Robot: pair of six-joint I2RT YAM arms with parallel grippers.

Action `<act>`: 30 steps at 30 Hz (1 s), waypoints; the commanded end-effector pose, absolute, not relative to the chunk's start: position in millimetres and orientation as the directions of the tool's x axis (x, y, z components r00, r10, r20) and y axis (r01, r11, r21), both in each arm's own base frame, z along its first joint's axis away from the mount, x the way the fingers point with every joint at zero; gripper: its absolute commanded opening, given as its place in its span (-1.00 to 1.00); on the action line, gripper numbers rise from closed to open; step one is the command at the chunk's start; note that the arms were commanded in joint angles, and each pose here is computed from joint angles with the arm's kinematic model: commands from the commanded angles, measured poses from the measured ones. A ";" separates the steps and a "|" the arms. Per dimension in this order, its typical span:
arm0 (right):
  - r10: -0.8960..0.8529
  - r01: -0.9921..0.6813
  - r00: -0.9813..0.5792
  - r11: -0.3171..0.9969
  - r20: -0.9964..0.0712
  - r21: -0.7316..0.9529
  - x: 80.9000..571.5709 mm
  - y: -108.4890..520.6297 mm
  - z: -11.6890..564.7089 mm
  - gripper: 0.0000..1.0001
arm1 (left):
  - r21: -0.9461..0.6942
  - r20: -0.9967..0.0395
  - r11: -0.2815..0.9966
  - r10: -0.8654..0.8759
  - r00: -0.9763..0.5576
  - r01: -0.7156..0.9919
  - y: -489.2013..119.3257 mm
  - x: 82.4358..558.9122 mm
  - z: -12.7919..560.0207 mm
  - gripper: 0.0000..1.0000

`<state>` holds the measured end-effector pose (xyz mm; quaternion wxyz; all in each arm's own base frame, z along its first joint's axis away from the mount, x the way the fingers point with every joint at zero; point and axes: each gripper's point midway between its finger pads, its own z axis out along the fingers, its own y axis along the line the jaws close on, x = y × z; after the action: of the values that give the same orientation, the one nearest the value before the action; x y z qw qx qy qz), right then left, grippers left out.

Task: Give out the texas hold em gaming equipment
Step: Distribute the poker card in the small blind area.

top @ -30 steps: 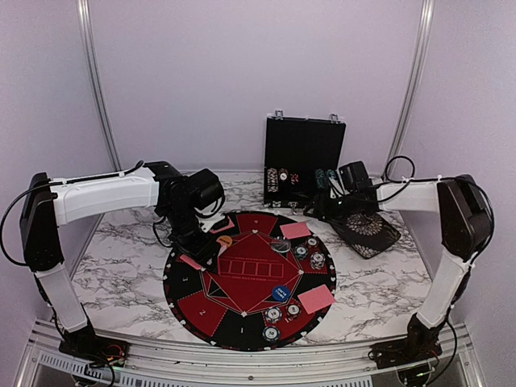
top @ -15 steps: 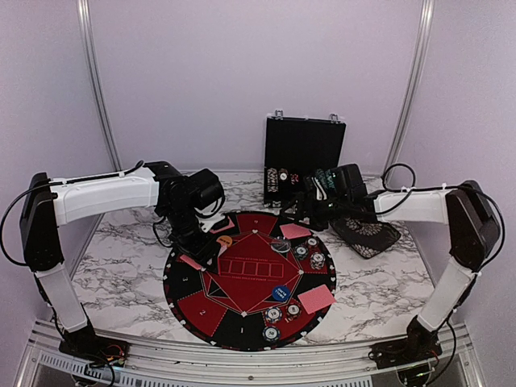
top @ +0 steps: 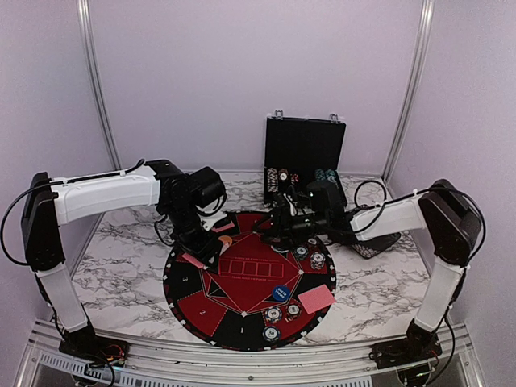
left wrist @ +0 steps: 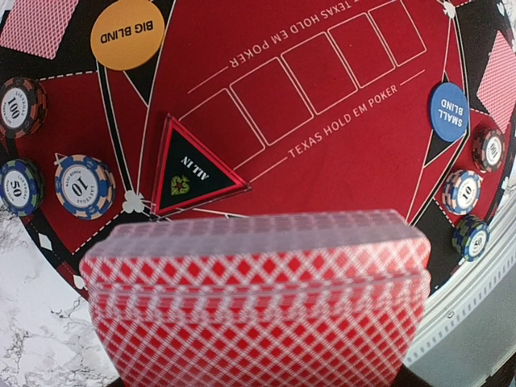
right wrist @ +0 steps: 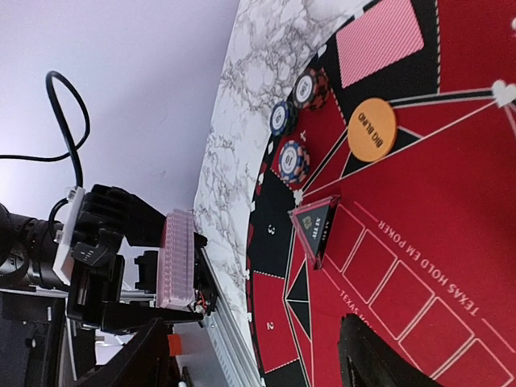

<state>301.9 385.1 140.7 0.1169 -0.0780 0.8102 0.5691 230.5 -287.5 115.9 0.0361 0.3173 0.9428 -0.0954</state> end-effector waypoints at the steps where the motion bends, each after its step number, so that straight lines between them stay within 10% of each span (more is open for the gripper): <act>1: -0.020 -0.250 -0.967 0.236 -0.252 0.939 289.0 408.3 153.9 0.38 | -0.165 -0.141 0.767 0.604 -0.785 0.620 -292.0 228.8 125.1 0.00; 30: -0.109 -0.244 -0.967 0.121 -0.232 0.962 268.5 461.9 166.2 0.32 | -0.157 -0.155 0.762 0.609 -0.778 0.628 -294.5 228.4 128.9 0.00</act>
<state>269.4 449.6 153.5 0.0488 -0.1025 0.7622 0.6373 228.6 -292.2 118.8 0.0398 0.3232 0.9404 -0.0976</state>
